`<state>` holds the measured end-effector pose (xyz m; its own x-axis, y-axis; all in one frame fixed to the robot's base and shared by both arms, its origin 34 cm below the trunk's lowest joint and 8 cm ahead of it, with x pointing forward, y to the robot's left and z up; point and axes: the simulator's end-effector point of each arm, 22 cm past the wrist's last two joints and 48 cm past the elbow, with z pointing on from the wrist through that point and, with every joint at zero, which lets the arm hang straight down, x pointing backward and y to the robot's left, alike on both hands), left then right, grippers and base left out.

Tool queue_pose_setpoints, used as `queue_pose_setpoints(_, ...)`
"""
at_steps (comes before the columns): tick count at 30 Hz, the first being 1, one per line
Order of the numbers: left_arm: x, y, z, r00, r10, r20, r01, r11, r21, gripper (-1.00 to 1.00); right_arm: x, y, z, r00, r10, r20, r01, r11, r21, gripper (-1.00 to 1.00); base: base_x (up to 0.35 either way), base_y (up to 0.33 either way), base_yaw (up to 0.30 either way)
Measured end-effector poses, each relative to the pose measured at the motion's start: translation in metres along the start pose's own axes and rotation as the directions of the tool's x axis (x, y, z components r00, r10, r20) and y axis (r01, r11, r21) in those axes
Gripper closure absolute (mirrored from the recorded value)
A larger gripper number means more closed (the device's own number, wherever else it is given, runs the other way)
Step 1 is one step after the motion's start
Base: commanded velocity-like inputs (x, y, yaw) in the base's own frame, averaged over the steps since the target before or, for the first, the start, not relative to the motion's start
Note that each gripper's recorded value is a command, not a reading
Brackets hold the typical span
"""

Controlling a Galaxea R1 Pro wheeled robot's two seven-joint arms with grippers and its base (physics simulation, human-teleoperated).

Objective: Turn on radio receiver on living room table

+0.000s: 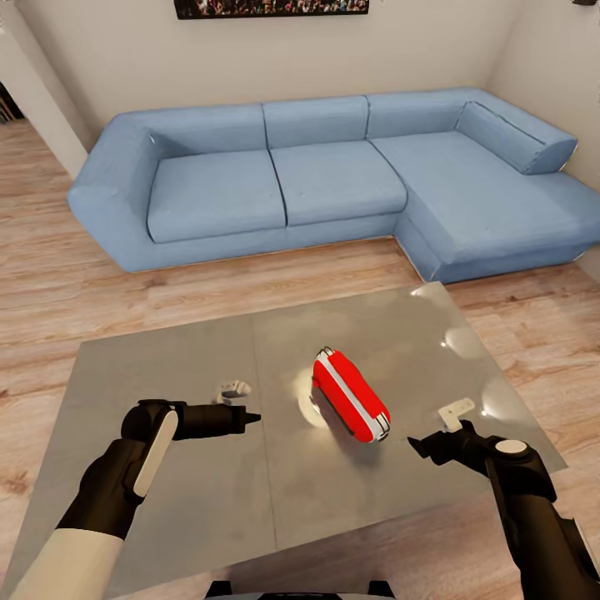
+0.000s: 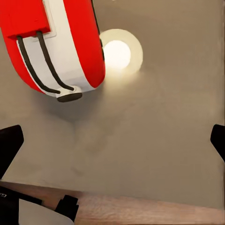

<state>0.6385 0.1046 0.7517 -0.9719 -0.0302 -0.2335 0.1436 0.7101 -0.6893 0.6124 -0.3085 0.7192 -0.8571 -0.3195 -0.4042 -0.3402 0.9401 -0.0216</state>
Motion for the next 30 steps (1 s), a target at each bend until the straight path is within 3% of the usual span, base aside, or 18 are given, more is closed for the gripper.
queue_pose_setpoints(14,-0.007,-0.006,-0.008,1.000,0.017,0.015,-0.017,1.000,-0.004,1.00,-0.008,-0.005,-0.008,1.000,0.000,0.022,0.000,1.000,0.017,-1.00,0.000,0.000,0.000)
queue_pose_setpoints(30,-0.007,0.026,-0.038,0.999,0.044,0.015,-0.043,0.996,-0.080,1.00,-0.009,-0.008,-0.016,1.000,0.007,0.030,-0.007,1.000,0.026,-1.00,0.000,0.000,0.000)
